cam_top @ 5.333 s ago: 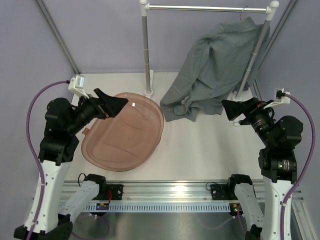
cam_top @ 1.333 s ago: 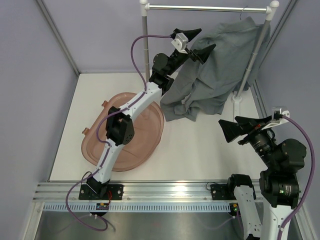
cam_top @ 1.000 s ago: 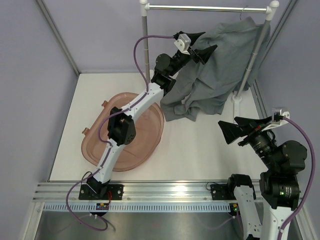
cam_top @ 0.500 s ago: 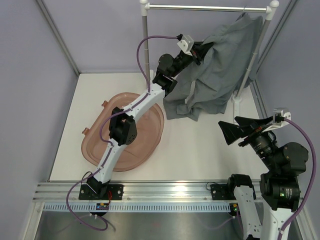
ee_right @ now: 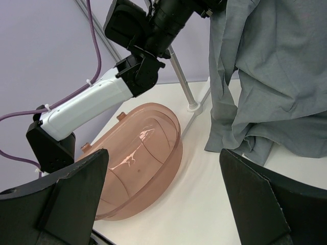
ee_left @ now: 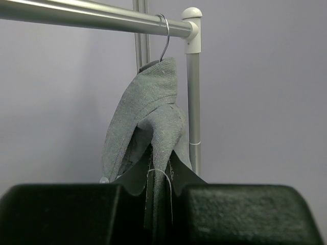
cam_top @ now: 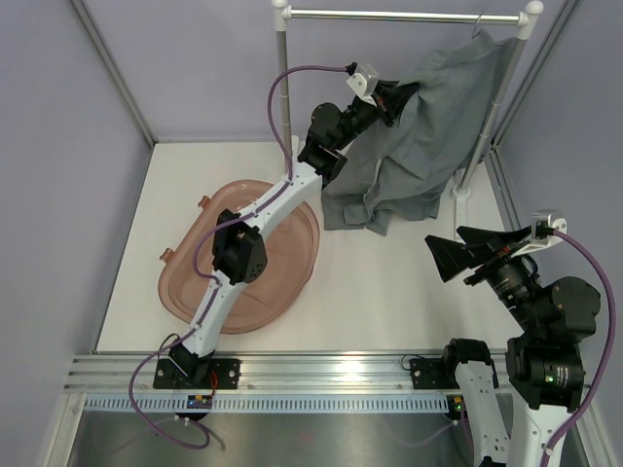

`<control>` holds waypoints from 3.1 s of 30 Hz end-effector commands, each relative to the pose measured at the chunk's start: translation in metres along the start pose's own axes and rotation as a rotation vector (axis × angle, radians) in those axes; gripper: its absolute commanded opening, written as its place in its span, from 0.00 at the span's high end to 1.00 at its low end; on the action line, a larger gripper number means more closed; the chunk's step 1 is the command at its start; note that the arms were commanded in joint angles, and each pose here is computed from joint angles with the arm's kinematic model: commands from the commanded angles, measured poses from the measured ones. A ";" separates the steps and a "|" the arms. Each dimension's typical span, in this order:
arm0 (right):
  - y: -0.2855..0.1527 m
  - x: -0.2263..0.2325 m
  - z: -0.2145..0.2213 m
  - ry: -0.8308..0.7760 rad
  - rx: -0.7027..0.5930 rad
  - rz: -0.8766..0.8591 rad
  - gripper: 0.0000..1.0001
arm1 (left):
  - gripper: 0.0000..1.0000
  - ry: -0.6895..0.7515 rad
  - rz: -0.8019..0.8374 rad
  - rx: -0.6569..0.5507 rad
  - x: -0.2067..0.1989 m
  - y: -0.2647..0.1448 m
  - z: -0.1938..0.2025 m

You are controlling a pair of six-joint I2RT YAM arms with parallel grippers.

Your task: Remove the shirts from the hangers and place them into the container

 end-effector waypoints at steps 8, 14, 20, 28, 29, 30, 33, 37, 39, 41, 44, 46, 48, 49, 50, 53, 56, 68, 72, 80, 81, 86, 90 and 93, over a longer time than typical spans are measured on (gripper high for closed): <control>-0.003 0.007 -0.008 -0.015 -0.023 -0.042 0.01 | 1.00 0.090 0.085 -0.171 -0.050 0.005 -0.101; -0.003 0.007 -0.006 -0.013 -0.017 -0.038 0.00 | 1.00 0.092 0.085 -0.167 -0.052 0.005 -0.104; -0.003 0.006 -0.007 -0.015 -0.019 -0.036 0.01 | 1.00 0.097 0.077 -0.143 -0.056 -0.003 -0.106; 0.000 0.004 -0.006 0.008 -0.006 -0.027 0.01 | 1.00 0.074 0.062 -0.088 -0.078 -0.039 -0.124; 0.000 0.004 -0.005 0.007 -0.003 -0.030 0.00 | 1.00 0.075 0.062 -0.088 -0.080 -0.041 -0.127; 0.000 0.003 -0.002 0.012 0.001 -0.032 0.00 | 1.00 0.074 0.057 -0.090 -0.082 -0.043 -0.129; 0.000 0.004 0.000 0.023 0.004 -0.041 0.00 | 1.00 0.061 0.039 -0.067 -0.087 -0.048 -0.136; 0.004 -0.001 -0.006 0.024 0.030 0.006 0.00 | 1.00 0.038 0.020 -0.021 -0.103 -0.068 -0.148; 0.010 -0.006 -0.012 0.022 0.047 0.039 0.01 | 1.00 -0.002 -0.003 0.039 -0.109 -0.082 -0.148; 0.017 -0.009 -0.017 0.024 0.048 0.043 0.01 | 1.00 -0.041 -0.027 0.091 -0.122 -0.106 -0.155; 0.029 -0.011 -0.029 0.045 0.035 0.015 0.05 | 1.00 -0.114 -0.073 0.165 -0.142 -0.145 -0.165; 0.038 -0.010 -0.038 0.082 0.037 -0.024 0.10 | 1.00 -0.170 -0.106 0.216 -0.152 -0.167 -0.166; 0.048 -0.011 -0.046 0.093 0.020 -0.065 0.12 | 1.00 -0.213 -0.108 0.219 -0.170 -0.194 -0.180; 0.052 -0.011 -0.049 0.113 0.018 -0.073 0.14 | 1.00 -0.240 -0.129 0.252 -0.174 -0.205 -0.180; 0.059 -0.015 -0.052 0.117 0.024 -0.089 0.16 | 1.00 -0.258 -0.130 0.258 -0.179 -0.212 -0.183; 0.069 -0.012 -0.069 0.103 0.030 -0.163 0.25 | 1.00 -0.348 -0.105 0.263 -0.201 -0.237 -0.198; 0.071 -0.008 -0.080 0.089 0.038 -0.212 0.35 | 1.00 -0.405 -0.091 0.295 -0.213 -0.255 -0.200; 0.076 0.029 -0.099 0.155 0.075 -0.557 0.48 | 1.00 -0.609 0.007 0.349 -0.221 -0.256 -0.172; 0.084 0.032 -0.091 0.153 0.095 -0.539 0.48 | 1.00 -0.612 0.020 0.352 -0.224 -0.251 -0.170; 0.086 0.024 -0.067 0.147 0.150 -0.455 0.47 | 1.00 -0.575 0.007 0.358 -0.222 -0.247 -0.173; 0.085 0.024 -0.065 0.146 0.154 -0.454 0.47 | 1.00 -0.574 0.011 0.363 -0.223 -0.246 -0.173; 0.084 0.021 -0.059 0.138 0.171 -0.430 0.47 | 1.00 -0.568 0.016 0.364 -0.222 -0.244 -0.171; 0.089 0.015 -0.051 0.126 0.191 -0.383 0.47 | 1.00 -0.565 0.037 0.354 -0.223 -0.244 -0.174; 0.092 0.012 -0.045 0.131 0.202 -0.375 0.47 | 1.00 -0.557 0.054 0.347 -0.226 -0.245 -0.177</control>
Point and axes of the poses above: each gripper's point midway between its finger pads, its own y axis out along the fingers, its own x axis along the line the jaws close on, z = x × y, the point moved 9 cm from there along -y, back along the fingers, and after that the axes turned 13 degrees about -y, right-handed, at the moved point
